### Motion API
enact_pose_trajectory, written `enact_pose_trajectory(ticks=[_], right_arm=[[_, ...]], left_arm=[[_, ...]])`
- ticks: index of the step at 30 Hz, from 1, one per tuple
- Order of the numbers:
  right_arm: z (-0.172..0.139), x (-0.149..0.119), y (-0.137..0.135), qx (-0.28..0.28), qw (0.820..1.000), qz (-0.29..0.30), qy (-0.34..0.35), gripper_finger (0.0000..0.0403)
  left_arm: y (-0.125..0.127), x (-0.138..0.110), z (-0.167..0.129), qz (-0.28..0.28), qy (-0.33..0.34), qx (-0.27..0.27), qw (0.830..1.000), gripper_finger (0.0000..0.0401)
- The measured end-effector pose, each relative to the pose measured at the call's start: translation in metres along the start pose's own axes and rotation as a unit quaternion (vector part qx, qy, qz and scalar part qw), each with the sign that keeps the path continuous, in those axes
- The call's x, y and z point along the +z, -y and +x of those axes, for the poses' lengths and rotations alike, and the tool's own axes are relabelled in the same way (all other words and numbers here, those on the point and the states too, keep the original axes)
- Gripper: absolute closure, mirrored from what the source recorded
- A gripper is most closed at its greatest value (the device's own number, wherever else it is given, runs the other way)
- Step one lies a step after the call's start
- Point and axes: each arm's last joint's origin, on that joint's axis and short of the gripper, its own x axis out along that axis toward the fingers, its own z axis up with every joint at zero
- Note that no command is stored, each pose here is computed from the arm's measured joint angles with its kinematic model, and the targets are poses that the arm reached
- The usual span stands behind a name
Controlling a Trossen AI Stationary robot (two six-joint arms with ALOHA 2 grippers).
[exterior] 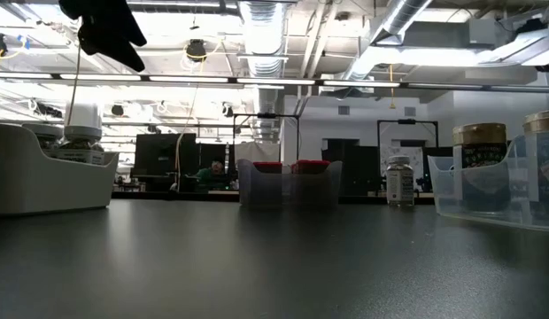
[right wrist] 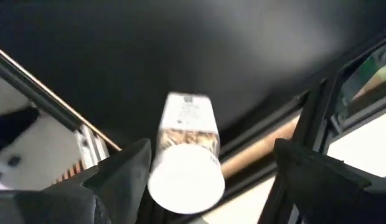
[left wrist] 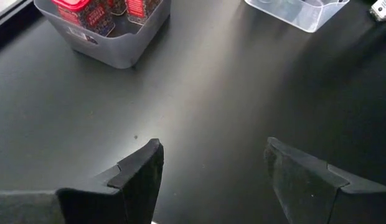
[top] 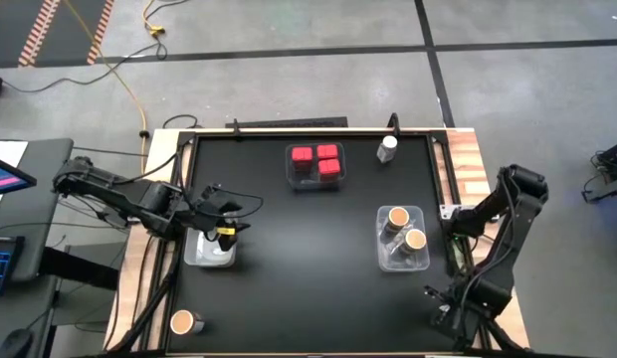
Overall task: Sort spices by type
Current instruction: Put the bottom white seasoning bottle into the white bin
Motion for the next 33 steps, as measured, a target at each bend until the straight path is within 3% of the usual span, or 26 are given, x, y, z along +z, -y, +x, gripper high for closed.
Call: enact_pose_trajectory(ticks=[21, 33], right_arm=[[0.035, -0.004, -0.003, 0.048, 0.998, -0.019, -0.045, 0.0033], [0.036, -0.004, -0.002, 0.045, 0.997, -0.018, -0.058, 0.015]], left_arm=[[0.0, 0.0, 0.0, -0.012, 0.002, 0.003, 1.0, 0.0134], [0.0, 0.0, 0.0, -0.008, 0.003, 0.004, 1.0, 0.0134]])
